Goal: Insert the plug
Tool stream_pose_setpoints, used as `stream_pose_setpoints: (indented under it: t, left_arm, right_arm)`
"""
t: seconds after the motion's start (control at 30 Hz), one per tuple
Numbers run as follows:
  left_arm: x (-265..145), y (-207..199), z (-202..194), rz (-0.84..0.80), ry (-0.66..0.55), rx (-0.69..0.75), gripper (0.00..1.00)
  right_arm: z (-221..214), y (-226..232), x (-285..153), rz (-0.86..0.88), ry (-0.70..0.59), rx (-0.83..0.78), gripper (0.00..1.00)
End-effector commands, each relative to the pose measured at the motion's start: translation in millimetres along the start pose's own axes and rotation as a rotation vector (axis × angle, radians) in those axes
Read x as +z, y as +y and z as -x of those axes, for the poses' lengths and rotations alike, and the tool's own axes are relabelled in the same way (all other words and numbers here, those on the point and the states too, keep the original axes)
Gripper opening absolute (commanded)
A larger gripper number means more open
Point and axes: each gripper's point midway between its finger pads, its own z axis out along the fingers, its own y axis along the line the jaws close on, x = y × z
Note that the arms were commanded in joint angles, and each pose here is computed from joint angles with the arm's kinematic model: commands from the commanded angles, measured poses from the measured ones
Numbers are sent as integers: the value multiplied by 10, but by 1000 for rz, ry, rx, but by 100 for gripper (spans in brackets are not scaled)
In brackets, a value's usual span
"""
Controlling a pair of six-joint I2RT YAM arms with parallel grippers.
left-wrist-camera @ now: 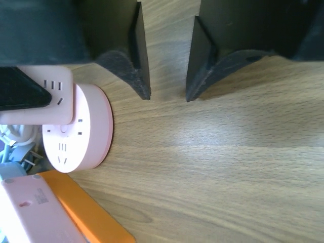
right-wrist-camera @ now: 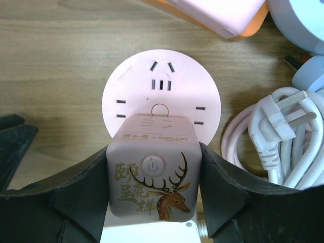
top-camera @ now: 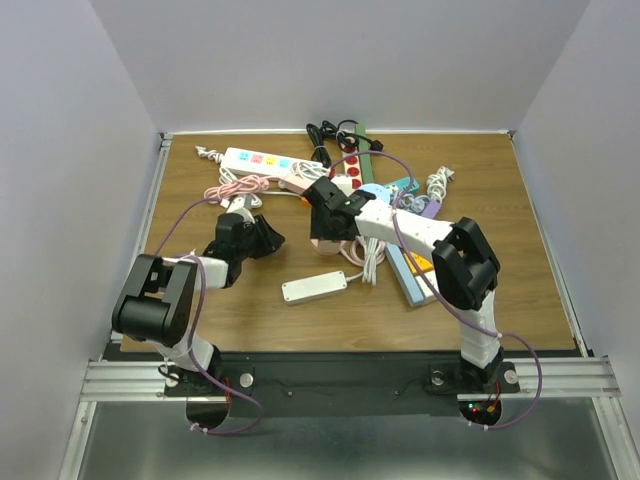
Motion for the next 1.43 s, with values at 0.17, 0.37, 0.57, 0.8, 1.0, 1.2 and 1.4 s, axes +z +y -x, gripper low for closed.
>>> stream_pose_setpoints:
  t: [0.17, 0.37, 0.57, 0.8, 1.0, 1.2, 1.4]
  left_arm:
    - [-287, -65, 415, 53, -147, 65, 65]
    - [-483, -117, 579, 74, -218, 45, 74]
    - [-636, -274, 724, 58, -240, 13, 74]
    - [-1006, -532, 1135, 58, -348, 25, 75]
    - [-1458, -699, 1550, 89, -505, 53, 76]
    - [-1660, -656, 1698, 157, -569, 51, 79]
    - [-1861, -676, 1914, 208, -644, 56, 80]
  right_arm:
    - [504, -51, -634, -3, -104, -99, 92]
    - [764, -109, -1016, 34, -199, -136, 100]
    - [1090, -564, -1221, 126, -356, -32, 100]
    - [1465, -1644, -1435, 87, -552, 148, 100]
    - [1542, -2529, -1710, -22, -707, 271, 100]
    - [1500, -2913, -1829, -106, -769, 321, 100]
    - [1518, -2956, -2023, -109, -829, 325, 100]
